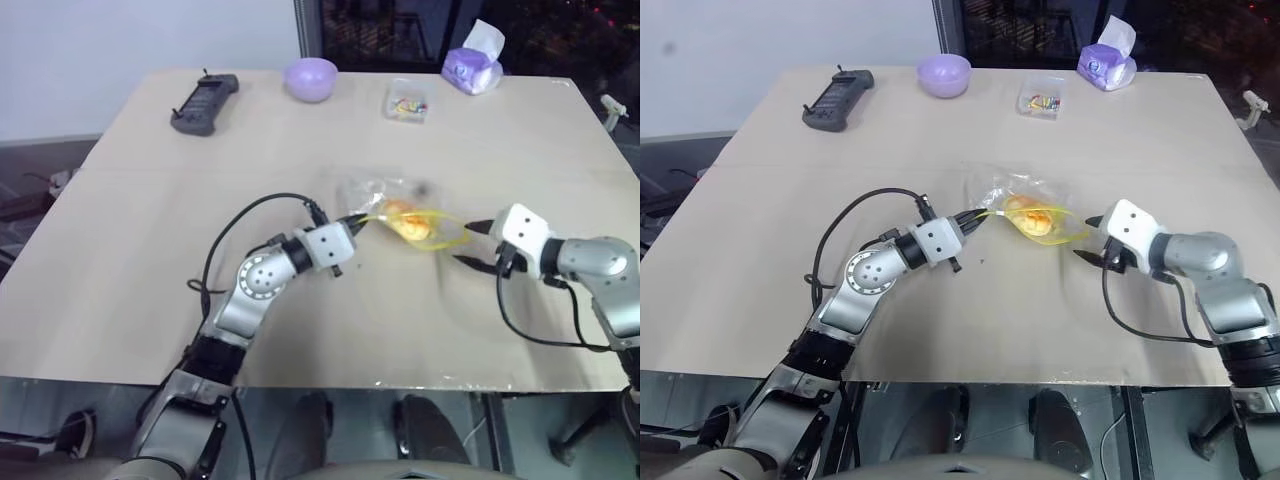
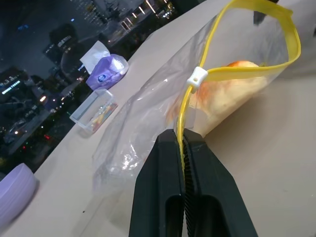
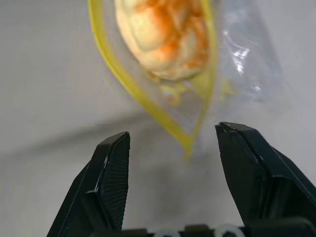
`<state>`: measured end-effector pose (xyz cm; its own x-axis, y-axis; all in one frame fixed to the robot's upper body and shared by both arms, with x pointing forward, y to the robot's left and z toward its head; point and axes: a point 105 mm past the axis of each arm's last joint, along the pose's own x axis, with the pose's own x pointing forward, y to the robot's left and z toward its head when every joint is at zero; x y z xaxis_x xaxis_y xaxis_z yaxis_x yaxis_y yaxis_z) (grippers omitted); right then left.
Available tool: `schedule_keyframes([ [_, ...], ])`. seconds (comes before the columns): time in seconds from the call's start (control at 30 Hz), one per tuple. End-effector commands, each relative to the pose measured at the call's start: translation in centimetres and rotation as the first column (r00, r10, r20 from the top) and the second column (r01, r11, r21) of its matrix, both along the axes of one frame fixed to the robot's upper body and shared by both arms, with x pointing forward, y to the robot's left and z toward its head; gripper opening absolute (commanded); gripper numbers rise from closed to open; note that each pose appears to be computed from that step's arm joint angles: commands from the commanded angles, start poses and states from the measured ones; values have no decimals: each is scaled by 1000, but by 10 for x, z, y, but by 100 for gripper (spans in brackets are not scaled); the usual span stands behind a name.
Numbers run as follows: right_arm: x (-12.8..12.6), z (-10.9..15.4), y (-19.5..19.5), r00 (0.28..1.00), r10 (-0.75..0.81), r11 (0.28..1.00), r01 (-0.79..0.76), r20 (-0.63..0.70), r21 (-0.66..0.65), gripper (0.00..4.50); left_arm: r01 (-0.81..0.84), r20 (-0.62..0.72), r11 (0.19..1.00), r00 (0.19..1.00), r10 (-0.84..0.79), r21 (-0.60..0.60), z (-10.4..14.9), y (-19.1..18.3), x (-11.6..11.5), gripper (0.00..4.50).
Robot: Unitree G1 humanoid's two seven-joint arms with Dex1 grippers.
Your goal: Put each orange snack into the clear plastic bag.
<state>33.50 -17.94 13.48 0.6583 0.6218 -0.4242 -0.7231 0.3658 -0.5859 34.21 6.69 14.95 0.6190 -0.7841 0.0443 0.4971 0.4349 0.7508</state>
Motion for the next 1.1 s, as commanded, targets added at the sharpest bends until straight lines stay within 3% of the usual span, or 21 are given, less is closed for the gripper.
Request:
schedule_keyframes([
  [0.03, 10, 16, 0, 995, -22, 1000, 23, 95, -5, 301, 16, 41, 1000, 999, -15, -16, 12, -1, -2, 0],
  [0.13, 14, 19, 0, 994, -40, 999, 39, 104, 11, 301, 13, 40, 1000, 999, -12, -16, 12, -1, -2, 0],
  [0.2, 15, 20, -1, 993, -47, 999, 45, 110, 16, 263, 10, 40, 1000, 999, -9, -16, 12, 0, -2, 0],
  [0.27, 14, 22, -2, 993, -41, 999, 40, 113, 16, 201, 3, 41, 1000, 999, -2, -13, 12, 2, -1, 0],
  [0.4, 13, 25, -2, 993, -33, 999, 32, 113, 18, 3, -44, 64, 999, 997, 45, -11, 15, 11, 6, 0],
  [0.53, 18, 31, -3, 990, -49, 999, 47, 135, 19, 3, -84, 70, 996, 994, 85, -12, 19, 19, 16, 0],
  [0.63, 36, 56, -4, 968, -101, 995, 94, 229, 41, 3, -104, 101, 993, 989, 109, -49, 36, 19, 31, 0],
  [0.77, 64, 111, -7, 889, -196, 980, 170, 414, 100, 3, -145, 226, 982, 959, 169, -120, 89, 17, 59, 0],
  [0.9, 71, 154, -1, 828, -224, 972, 154, 514, 177, 3, -129, 334, 979, 926, 176, -156, 131, 15, 67, 0],
  [1.0, 68, 154, 4, 834, -192, 979, 128, 517, 157, 3, -100, 356, 983, 922, 150, -156, 135, 11, 64, 0],
  [1.1, 59, 129, 8, 884, -140, 988, 96, 446, 120, 3, -67, 305, 991, 947, 99, -112, 107, 8, 57, 0],
])
